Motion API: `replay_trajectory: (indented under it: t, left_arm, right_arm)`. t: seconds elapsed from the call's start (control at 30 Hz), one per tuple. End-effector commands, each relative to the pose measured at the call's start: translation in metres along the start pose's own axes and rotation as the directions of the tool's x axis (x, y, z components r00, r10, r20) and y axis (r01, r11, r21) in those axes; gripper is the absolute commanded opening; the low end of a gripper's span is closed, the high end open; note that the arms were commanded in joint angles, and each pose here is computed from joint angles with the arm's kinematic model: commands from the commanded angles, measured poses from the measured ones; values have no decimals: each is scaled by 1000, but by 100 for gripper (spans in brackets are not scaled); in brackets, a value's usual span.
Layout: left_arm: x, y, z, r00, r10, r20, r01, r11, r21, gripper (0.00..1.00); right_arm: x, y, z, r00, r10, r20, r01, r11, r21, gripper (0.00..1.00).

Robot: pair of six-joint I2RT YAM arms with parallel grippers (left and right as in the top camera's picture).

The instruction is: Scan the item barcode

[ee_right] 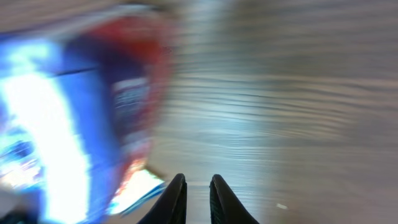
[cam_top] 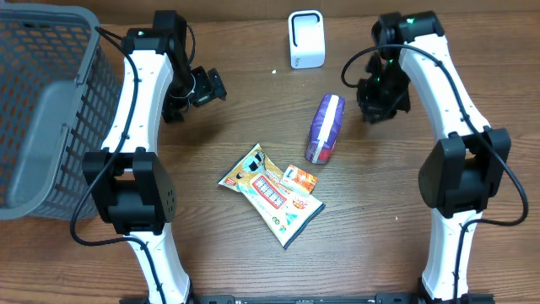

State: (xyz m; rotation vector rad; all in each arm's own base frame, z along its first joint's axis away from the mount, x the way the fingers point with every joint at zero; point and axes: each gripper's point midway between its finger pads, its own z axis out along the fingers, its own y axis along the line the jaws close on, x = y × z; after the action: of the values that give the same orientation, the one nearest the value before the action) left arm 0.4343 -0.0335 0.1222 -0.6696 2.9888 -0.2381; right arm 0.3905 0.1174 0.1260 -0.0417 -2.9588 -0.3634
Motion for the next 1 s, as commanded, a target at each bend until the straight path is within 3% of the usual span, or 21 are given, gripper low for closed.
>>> replay_trajectory:
  t: [0.0, 0.3, 0.37, 0.43, 0.63, 0.8, 0.97]
  left_arm:
    - [-3, -2, -7, 1000, 0, 27, 0, 1000, 0, 100]
    - [-3, -2, -7, 1000, 0, 27, 0, 1000, 0, 100]
    - [-3, -2, -6, 1000, -1, 25, 0, 1000, 2, 100]
    - [-3, -2, -6, 1000, 0, 23, 0, 1000, 1, 100]
    - [-2, -2, -6, 1000, 0, 23, 0, 1000, 0, 100]
    - [-3, -2, -6, 1000, 0, 23, 0, 1000, 0, 100]
    - [-3, -2, -6, 1000, 0, 23, 0, 1000, 1, 100]
  right_arm:
    - [9, 59, -38, 985, -150, 88, 168, 950, -262, 15]
    - [3, 120, -30, 941, -279, 190, 328, 889, -321, 10]
    - [2, 131, -20, 946, -266, 184, 314, 893, -324, 4]
    - [0, 135, -8, 956, -237, 175, 282, 909, -307, 4]
    - [-20, 95, 29, 982, -26, 185, 43, 995, -87, 4]
    - [-22, 52, 32, 978, 54, 203, -73, 994, 84, 4]
    - [-19, 24, 19, 974, 111, 196, -141, 979, 146, 4]
